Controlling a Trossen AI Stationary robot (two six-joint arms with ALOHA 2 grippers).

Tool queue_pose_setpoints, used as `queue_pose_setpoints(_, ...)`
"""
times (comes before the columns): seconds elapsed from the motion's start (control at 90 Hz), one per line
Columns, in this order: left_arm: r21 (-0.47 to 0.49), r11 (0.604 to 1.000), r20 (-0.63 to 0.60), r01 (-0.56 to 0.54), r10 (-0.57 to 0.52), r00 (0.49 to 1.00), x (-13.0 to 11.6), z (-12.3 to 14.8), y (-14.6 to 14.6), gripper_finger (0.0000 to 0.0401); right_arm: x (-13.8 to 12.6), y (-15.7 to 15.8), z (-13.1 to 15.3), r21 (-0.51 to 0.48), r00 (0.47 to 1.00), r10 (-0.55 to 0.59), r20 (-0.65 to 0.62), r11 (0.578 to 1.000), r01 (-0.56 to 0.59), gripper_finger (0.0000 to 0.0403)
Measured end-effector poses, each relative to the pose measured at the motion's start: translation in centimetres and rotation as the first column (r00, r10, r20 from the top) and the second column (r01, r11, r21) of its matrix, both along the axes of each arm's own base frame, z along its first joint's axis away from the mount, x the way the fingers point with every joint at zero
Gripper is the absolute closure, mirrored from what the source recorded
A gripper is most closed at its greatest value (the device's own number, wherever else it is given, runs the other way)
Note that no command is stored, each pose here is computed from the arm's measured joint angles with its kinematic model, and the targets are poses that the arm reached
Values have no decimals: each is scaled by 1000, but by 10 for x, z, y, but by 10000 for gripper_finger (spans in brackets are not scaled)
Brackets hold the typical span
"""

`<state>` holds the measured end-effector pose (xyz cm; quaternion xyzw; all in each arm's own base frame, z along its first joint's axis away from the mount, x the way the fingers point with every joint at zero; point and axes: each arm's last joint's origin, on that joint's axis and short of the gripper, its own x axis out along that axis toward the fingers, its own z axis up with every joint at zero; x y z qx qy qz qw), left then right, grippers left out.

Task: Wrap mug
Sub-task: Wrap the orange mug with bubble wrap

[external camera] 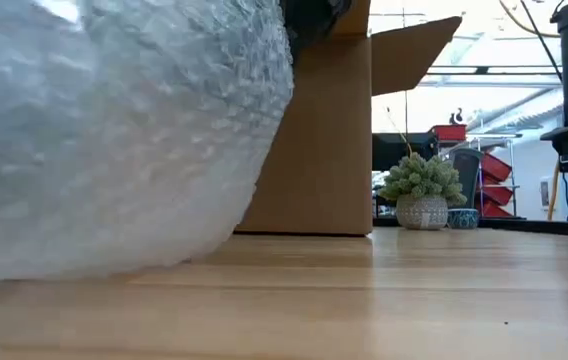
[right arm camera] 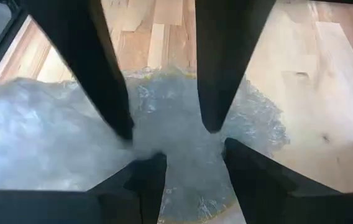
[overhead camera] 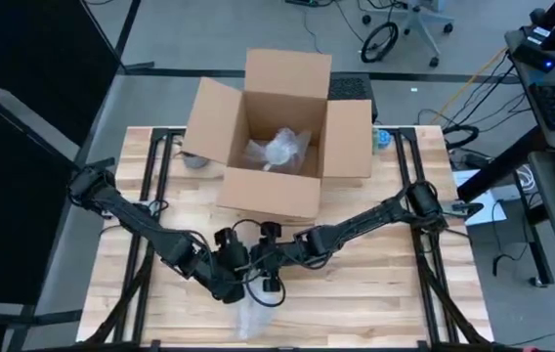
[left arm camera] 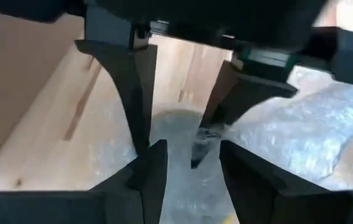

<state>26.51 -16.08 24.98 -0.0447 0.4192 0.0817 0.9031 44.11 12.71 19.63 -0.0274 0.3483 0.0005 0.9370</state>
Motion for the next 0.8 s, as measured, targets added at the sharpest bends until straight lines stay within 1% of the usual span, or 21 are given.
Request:
queue_pose_setpoints(0.089, 5, 999, 15, 35, -36, 999, 0, 11, -5, 263, 0, 0, 0, -1, 1000, 0, -1, 1000, 0, 250)
queue_pose_setpoints(0.133, 0, 997, 16, 73, -73, 997, 0, 15, -9, 263, 0, 0, 0, -2, 1000, 2, -1, 1000, -2, 250)
queue_pose_setpoints(0.2, 3, 990, 5, 142, -142, 990, -4, 16, -15, 263, 0, 0, 0, -4, 1000, 5, -2, 1000, -5, 250)
queue_pose_setpoints(0.278, 30, 977, -8, 212, -211, 977, -8, 15, -21, 263, 0, 0, 0, -6, 1000, 8, -2, 1000, -8, 250)
queue_pose_setpoints(0.333, 73, 960, -26, 270, -269, 963, -10, 12, -23, 263, 0, 0, 0, -5, 1000, 9, -2, 1000, -9, 250)
queue_pose_setpoints(0.4, 144, 925, -64, 352, -347, 936, -12, 7, -23, 263, 0, 0, -1, -5, 1000, 9, -3, 1000, -9, 250)
queue_pose_setpoints(0.456, 185, 897, -92, 400, -390, 916, -12, 4, -22, 263, 0, 0, -1, -6, 1000, 10, -3, 1000, -10, 250)
queue_pose_setpoints(0.644, 236, 862, -130, 449, -430, 894, -2, -4, -18, 263, 0, 0, -1, -5, 1000, 9, -5, 1000, -9, 250)
queue_pose_setpoints(0.733, 228, 845, -180, 484, -451, 874, 4, -16, -18, 263, 0, 0, -1, -1, 1000, 5, -5, 1000, -5, 250)
queue_pose_setpoints(0.8, 200, 842, -216, 501, -461, 861, 9, -26, -18, 263, 0, 0, -1, 0, 1000, 6, -6, 1000, -6, 250)
